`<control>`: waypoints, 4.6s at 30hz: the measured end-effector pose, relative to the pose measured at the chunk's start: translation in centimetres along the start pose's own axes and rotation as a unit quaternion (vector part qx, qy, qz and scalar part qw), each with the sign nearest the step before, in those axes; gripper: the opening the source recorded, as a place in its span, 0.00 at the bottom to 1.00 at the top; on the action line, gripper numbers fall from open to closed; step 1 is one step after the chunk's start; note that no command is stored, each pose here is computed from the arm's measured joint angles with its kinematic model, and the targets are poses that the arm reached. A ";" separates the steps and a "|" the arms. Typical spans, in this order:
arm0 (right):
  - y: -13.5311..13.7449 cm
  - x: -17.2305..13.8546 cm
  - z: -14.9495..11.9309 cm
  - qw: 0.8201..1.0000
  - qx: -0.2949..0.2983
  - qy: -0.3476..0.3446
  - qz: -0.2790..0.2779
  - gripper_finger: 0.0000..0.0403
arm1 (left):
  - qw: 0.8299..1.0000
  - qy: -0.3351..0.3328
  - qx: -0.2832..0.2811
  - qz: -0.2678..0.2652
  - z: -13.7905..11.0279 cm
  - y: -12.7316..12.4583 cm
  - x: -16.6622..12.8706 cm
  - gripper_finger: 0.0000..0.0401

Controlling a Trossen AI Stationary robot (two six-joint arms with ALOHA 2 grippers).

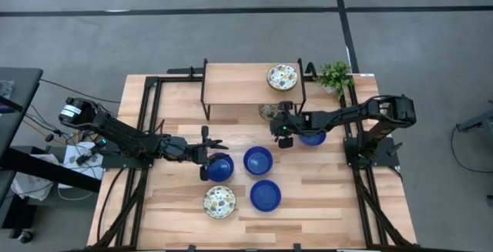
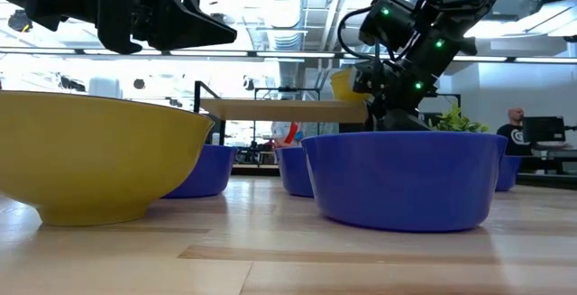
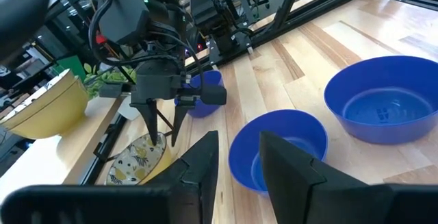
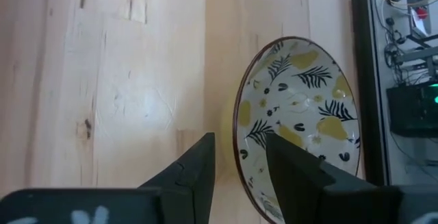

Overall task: Pick & Place Mini bowls
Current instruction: Stack the yellow patterned bowl on top of the yellow patterned bowl on the shelf

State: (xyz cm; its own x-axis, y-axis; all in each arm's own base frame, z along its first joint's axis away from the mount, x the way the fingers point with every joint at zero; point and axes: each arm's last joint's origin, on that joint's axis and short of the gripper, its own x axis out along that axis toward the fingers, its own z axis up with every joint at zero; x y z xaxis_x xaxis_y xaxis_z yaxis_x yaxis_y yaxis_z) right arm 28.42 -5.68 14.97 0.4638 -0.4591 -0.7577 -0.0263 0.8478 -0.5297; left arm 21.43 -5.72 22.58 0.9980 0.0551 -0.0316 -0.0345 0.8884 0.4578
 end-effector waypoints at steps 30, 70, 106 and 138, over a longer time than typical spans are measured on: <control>2.4 2.5 -0.1 0.994 -0.041 0.060 -0.076 0.28 | 1.000 -0.001 0.001 0.000 0.0 0.0 0.0 0.26; 5.3 -4.0 1.9 0.995 -0.037 0.077 0.054 0.00 | 1.000 -0.001 -0.001 0.001 0.0 0.0 0.0 0.26; 4.1 -14.9 3.9 0.991 -0.037 -0.008 0.128 0.00 | 1.000 -0.001 -0.001 0.001 0.0 0.0 0.0 0.26; -9.1 -18.8 6.4 0.996 -0.014 0.016 -0.084 0.00 | 0.996 -0.009 -0.083 -0.026 0.5 -1.0 -0.4 0.26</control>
State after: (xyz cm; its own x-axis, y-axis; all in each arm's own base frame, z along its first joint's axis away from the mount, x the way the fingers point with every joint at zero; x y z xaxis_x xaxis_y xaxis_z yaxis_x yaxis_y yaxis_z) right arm 25.63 -3.08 36.46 0.4356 -0.6018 -0.6694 0.0247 0.7514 -0.6594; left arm 21.08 -6.89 22.54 0.9994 0.0003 -0.0355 0.0105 0.9530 0.3029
